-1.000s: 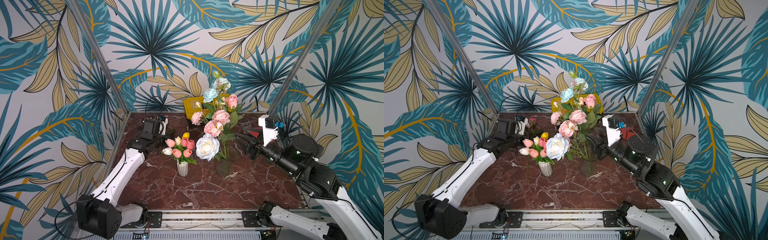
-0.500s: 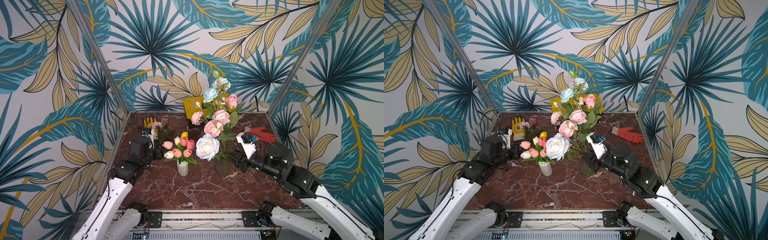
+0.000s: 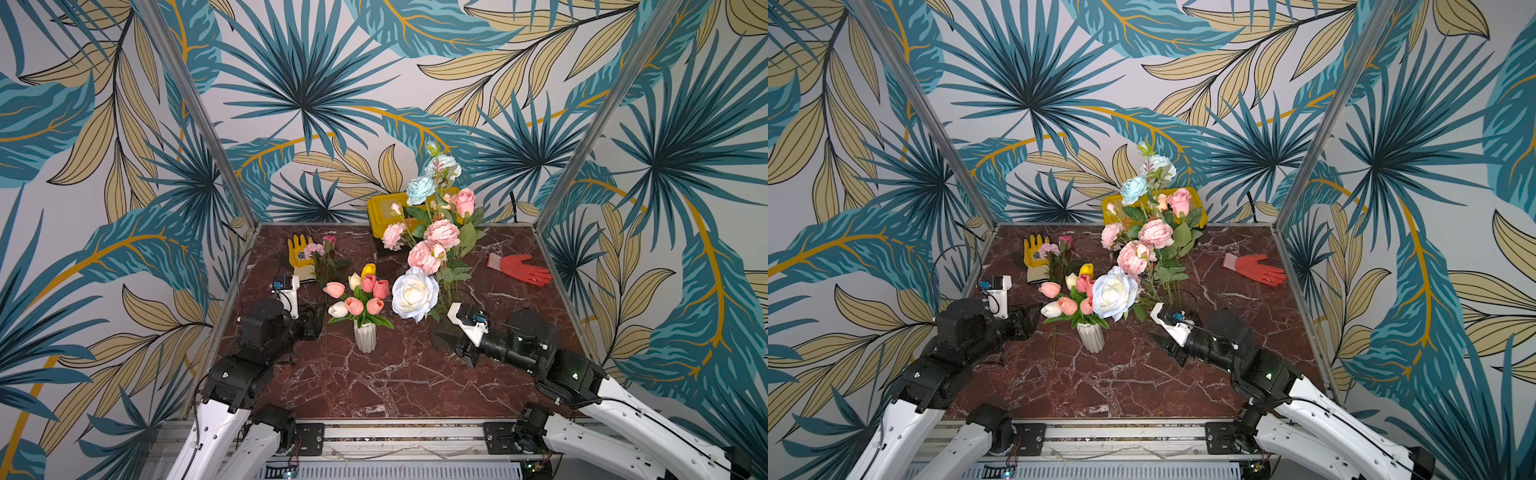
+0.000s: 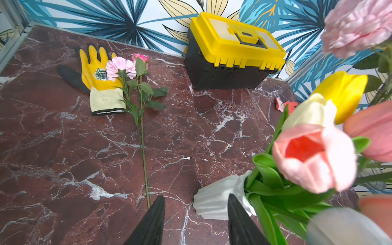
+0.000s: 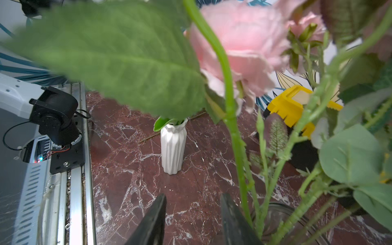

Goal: Pick out pink flowers from the vase
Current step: Pick up the many flowers from the vase.

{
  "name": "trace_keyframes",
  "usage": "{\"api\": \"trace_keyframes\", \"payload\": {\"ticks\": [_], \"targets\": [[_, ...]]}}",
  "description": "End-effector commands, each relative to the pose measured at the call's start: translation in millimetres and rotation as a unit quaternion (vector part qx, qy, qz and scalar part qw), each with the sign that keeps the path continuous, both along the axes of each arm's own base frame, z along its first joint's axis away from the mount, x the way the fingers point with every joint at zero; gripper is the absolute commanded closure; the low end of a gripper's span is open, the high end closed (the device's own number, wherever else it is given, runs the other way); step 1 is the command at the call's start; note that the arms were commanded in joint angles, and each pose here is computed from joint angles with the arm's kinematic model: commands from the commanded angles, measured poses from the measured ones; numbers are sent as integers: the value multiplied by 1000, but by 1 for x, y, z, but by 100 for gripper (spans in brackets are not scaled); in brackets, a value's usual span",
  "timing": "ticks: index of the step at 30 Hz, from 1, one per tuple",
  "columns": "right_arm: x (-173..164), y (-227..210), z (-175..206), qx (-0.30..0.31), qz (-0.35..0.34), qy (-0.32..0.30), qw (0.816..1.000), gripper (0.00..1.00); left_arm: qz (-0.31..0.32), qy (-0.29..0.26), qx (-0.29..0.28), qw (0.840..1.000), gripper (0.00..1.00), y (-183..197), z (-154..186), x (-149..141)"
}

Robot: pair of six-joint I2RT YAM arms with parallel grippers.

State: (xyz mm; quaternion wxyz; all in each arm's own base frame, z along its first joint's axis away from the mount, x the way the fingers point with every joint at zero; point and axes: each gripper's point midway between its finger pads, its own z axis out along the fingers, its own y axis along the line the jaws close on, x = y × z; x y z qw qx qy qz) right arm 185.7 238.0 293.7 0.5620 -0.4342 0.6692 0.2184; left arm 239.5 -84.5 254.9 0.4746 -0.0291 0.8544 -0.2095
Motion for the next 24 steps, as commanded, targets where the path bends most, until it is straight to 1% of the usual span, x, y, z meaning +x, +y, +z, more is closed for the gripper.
{"api": "trace_keyframes", "payload": {"ticks": [1,4,8,11,16,18,24], "targets": [[12,9,8,1,-18,-59,998,54,-3,20,5,1000,51,-1,-14,-1],[19,16,12,-8,-41,-92,995,52,-6,19,3,1000,51,-2,-14,-2],[26,15,18,-17,-82,-143,986,51,-3,13,4,1000,50,0,-12,-3],[29,9,22,-18,-105,-160,981,52,-16,10,1,1000,50,-4,-9,-5],[30,-2,20,-20,-127,-170,977,51,-13,11,0,1000,50,-3,-9,-4],[32,-4,16,-31,-132,-170,976,51,-14,11,-1,1000,50,-3,-9,-5],[40,2,3,-54,-140,-160,976,51,-14,11,-3,1000,50,-4,-9,-5]]}}
